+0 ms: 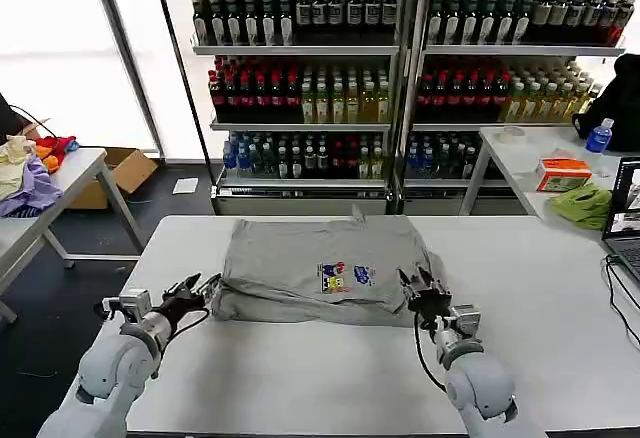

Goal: Fold and organize the clothes.

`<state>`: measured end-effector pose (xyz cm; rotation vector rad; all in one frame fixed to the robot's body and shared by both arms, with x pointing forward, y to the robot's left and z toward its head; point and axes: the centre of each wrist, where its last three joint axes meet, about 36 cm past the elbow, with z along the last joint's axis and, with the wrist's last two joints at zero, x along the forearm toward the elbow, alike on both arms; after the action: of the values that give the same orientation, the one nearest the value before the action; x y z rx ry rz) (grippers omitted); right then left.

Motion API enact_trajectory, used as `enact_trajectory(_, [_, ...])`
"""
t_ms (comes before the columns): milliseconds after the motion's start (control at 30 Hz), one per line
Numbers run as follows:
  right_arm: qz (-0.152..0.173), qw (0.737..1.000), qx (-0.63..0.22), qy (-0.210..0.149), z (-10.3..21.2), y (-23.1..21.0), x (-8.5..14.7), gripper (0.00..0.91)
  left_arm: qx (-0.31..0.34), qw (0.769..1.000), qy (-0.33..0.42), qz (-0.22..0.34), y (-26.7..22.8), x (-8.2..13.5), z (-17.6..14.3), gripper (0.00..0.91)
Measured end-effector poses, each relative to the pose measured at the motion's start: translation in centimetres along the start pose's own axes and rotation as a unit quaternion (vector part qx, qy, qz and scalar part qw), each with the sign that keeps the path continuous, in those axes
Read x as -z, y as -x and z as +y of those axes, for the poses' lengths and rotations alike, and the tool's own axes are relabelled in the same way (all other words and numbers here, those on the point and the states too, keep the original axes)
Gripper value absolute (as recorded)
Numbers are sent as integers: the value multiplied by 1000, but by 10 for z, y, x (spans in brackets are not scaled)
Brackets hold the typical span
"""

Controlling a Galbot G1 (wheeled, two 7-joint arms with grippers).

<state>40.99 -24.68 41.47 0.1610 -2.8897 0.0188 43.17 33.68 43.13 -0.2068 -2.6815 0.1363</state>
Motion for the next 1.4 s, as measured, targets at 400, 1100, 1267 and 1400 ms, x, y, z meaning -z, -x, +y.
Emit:
enact_trajectory(400, [32,998,-50,-32,5,-40,-15,907,-8,1000,-7,17,-27,-34,-26,907])
enact_trajectory(1100, [95,994,-56,-25,23,-29,-44,0,-13,999,-35,32,-9,-57,-30,292])
enact_trajectory(1267, [106,992,-57,-26,23,-28,-50,0,-13,999,-39,33,-5,-63,-29,0])
enact_trajectory(1400, [110,992,-58,-23,20,-29,-51,0,-14,999,-43,31,-5,-67,-28,0])
